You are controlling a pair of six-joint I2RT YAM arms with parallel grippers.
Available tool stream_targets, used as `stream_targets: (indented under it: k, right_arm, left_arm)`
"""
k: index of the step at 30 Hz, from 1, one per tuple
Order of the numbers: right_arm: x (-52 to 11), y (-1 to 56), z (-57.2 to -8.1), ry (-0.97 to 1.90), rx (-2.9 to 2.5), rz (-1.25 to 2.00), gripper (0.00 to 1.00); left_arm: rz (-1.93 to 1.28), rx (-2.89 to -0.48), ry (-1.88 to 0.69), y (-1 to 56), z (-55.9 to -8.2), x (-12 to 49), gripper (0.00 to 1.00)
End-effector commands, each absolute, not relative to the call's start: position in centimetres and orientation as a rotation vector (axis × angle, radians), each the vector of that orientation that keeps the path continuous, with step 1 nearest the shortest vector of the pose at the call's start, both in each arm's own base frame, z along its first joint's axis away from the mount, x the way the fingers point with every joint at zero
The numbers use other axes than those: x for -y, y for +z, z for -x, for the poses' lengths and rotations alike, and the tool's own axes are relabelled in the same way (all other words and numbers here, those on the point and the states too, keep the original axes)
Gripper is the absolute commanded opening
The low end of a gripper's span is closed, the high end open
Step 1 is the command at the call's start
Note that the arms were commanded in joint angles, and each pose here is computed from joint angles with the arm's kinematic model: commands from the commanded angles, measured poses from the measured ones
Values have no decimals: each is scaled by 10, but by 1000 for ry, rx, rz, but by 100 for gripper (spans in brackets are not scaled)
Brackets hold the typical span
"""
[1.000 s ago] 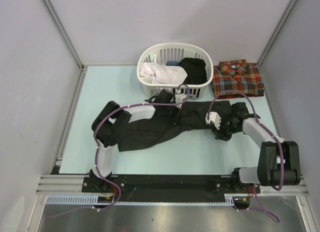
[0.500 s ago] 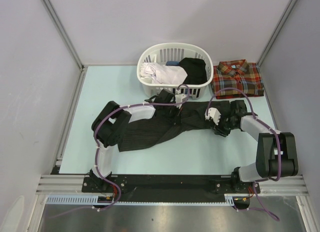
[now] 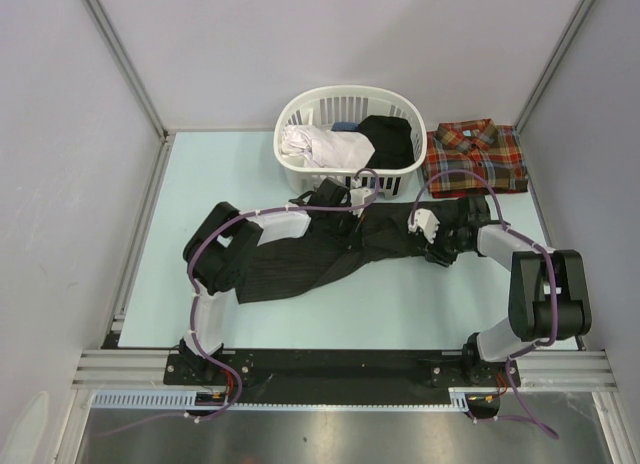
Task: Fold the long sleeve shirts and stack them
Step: Fold the shirt
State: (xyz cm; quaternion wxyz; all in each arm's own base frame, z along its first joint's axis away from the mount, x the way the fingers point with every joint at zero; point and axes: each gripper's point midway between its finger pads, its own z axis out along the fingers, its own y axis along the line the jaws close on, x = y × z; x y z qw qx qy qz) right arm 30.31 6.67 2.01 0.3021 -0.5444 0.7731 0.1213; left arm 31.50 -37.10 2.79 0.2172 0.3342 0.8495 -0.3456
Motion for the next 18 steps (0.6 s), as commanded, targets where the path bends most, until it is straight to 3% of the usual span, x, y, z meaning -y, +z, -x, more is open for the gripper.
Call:
stream_targets:
  k: [1, 5, 13, 18]
  right_arm:
    - [-70, 18, -319, 281, -2009, 1474, 28]
    - [-68, 16, -322, 253, -2021, 1485, 0]
    - [-64, 65, -308, 326, -1963, 1540, 0]
    - [-61, 96, -273, 424, -1906, 1672, 0]
  left_arm:
    - [-916, -2323, -941, 36, -327, 370, 0]
    - [-917, -2325, -930, 36, -327, 368, 0]
    - [-914, -2323, -921, 40, -327, 366, 0]
    - [-911, -2314, -929, 44, -328, 369, 0]
